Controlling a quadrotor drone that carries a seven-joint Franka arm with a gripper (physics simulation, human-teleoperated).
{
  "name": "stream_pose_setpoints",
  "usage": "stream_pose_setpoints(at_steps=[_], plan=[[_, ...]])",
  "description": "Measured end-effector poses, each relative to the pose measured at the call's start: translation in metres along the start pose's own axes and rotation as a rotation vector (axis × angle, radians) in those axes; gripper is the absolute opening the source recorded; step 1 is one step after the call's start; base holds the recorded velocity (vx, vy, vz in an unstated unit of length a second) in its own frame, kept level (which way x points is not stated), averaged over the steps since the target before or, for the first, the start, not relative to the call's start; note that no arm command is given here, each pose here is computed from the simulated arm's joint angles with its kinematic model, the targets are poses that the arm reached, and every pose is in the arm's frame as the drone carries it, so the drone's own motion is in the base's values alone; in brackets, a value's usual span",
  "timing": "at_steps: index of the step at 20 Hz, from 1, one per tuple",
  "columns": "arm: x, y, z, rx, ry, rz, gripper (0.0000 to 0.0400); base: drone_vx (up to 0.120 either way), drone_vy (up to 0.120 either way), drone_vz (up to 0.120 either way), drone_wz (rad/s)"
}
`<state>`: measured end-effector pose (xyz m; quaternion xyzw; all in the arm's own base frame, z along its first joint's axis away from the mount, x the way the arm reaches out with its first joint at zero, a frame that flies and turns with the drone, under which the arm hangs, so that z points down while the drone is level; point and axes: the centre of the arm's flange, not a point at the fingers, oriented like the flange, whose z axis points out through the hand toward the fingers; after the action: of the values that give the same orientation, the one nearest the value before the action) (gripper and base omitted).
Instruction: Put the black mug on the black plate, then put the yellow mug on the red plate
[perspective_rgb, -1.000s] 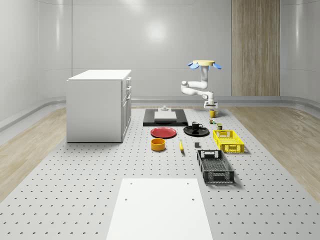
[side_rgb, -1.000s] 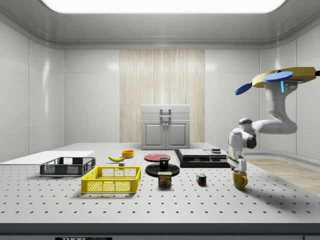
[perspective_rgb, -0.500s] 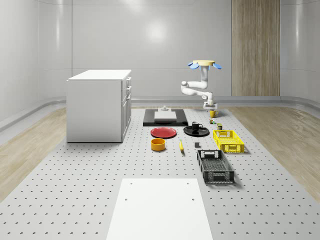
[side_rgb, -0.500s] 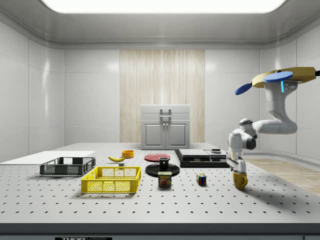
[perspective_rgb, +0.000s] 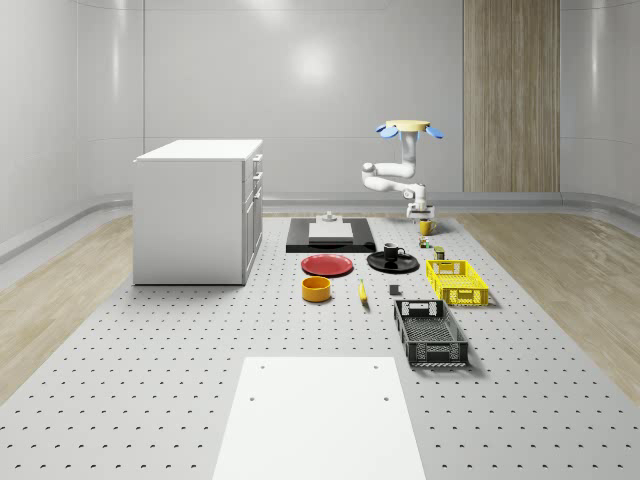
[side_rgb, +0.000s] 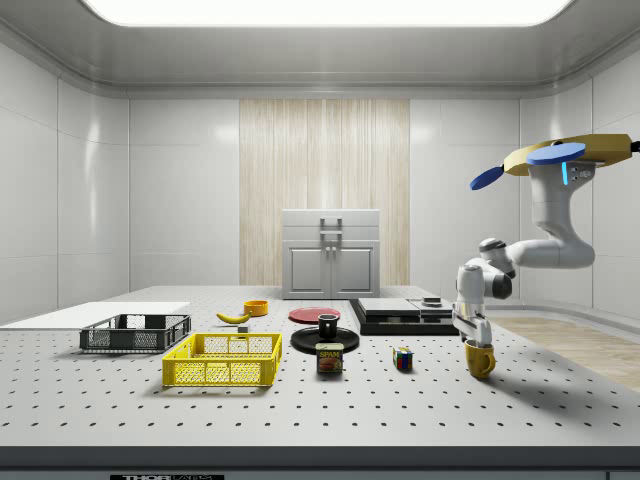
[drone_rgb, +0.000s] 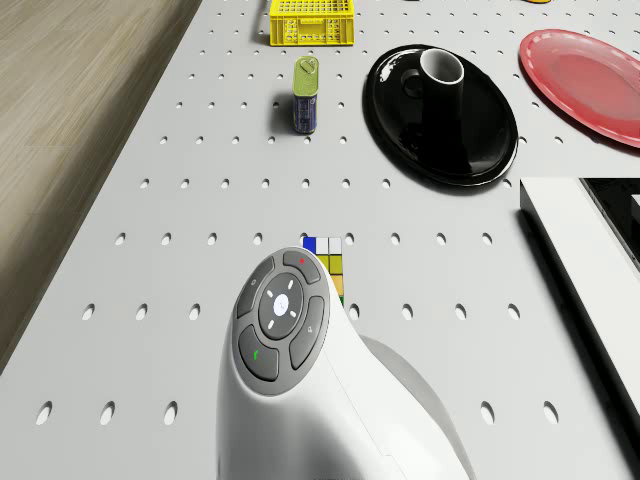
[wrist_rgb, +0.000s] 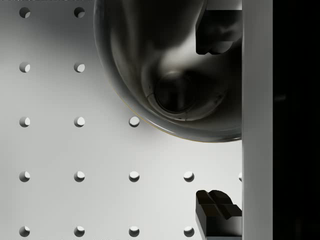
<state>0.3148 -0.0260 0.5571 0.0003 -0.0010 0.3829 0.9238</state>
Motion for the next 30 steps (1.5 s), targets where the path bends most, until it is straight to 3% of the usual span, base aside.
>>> stream_pose_setpoints(at_steps=[6, 7, 9, 11, 14, 24, 30], plan=[[0.0, 0.0, -0.002, 0.0, 0.0, 0.0, 0.04, 0.0, 0.0, 0.0, 0.0], [0.0, 0.0, -0.002, 0.0, 0.0, 0.0, 0.0336, 0.0, 0.0, 0.0, 0.0], [0.0, 0.0, -0.002, 0.0, 0.0, 0.0, 0.0247, 0.0, 0.0, 0.0, 0.0], [0.0, 0.0, -0.002, 0.0, 0.0, 0.0, 0.0193, 0.0, 0.0, 0.0, 0.0], [0.0, 0.0, -0.002, 0.0, 0.0, 0.0, 0.0149, 0.0, 0.0, 0.0, 0.0], [0.0, 0.0, -0.003, 0.0, 0.0, 0.0, 0.0113, 0.0, 0.0, 0.0, 0.0], [0.0, 0.0, -0.019, 0.0, 0.0, 0.0, 0.0111, 0.0, 0.0, 0.013, 0.0]])
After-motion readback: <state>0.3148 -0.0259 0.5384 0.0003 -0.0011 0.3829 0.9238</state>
